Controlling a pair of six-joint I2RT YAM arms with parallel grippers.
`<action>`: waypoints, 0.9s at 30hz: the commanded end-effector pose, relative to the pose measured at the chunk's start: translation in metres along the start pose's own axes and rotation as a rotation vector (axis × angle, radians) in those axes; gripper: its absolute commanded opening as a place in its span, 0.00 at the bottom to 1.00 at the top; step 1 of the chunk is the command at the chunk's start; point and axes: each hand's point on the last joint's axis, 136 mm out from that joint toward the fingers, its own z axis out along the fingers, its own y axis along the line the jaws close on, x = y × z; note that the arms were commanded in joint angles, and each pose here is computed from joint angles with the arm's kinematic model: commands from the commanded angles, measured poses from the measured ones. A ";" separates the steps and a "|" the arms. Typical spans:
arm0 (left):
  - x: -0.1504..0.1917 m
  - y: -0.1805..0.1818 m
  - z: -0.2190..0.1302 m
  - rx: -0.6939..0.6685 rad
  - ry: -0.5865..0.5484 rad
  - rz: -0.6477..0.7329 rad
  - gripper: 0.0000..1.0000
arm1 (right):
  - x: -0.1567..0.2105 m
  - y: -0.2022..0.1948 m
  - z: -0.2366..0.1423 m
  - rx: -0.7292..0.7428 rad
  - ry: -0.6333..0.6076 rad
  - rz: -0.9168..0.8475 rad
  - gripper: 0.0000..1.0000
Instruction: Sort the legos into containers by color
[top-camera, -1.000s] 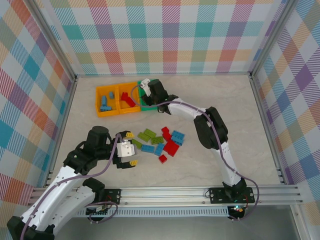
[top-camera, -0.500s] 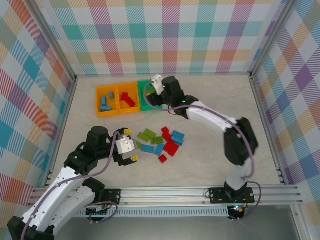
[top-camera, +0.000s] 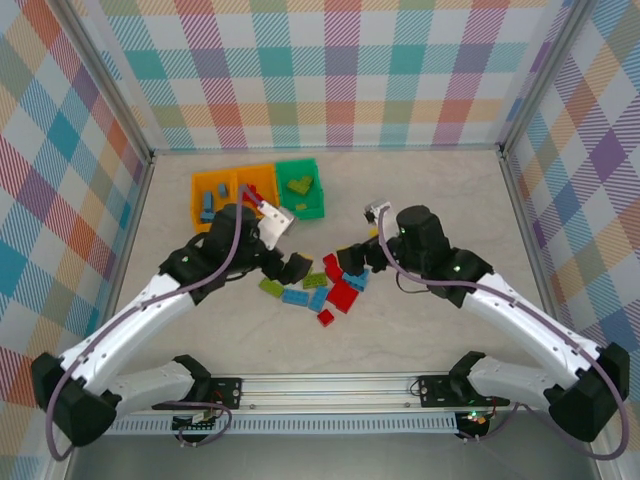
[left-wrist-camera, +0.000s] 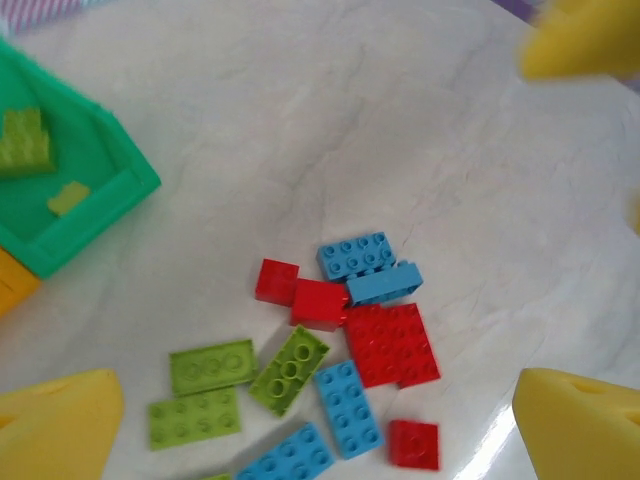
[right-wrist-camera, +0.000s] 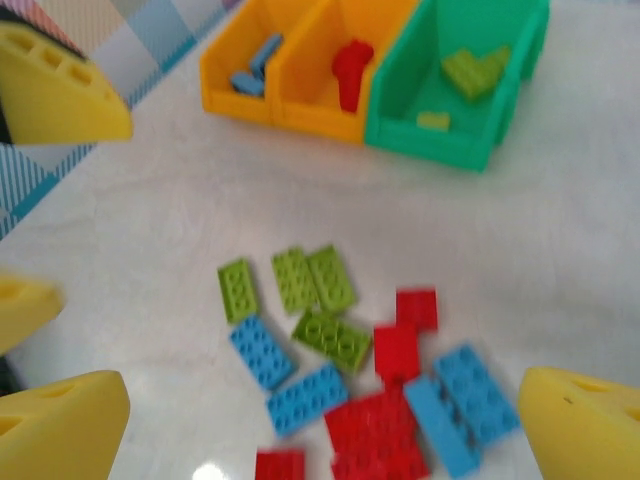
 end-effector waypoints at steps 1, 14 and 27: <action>0.005 0.016 0.030 -0.116 0.074 -0.386 1.00 | 0.043 -0.006 -0.020 0.043 0.164 0.134 1.00; 0.052 0.022 0.134 -0.366 0.324 -0.818 0.74 | 0.058 -0.015 -0.024 0.082 0.153 0.204 1.00; 0.090 0.013 0.199 -0.416 0.511 -0.969 0.67 | 0.073 -0.017 -0.029 0.071 0.136 0.244 1.00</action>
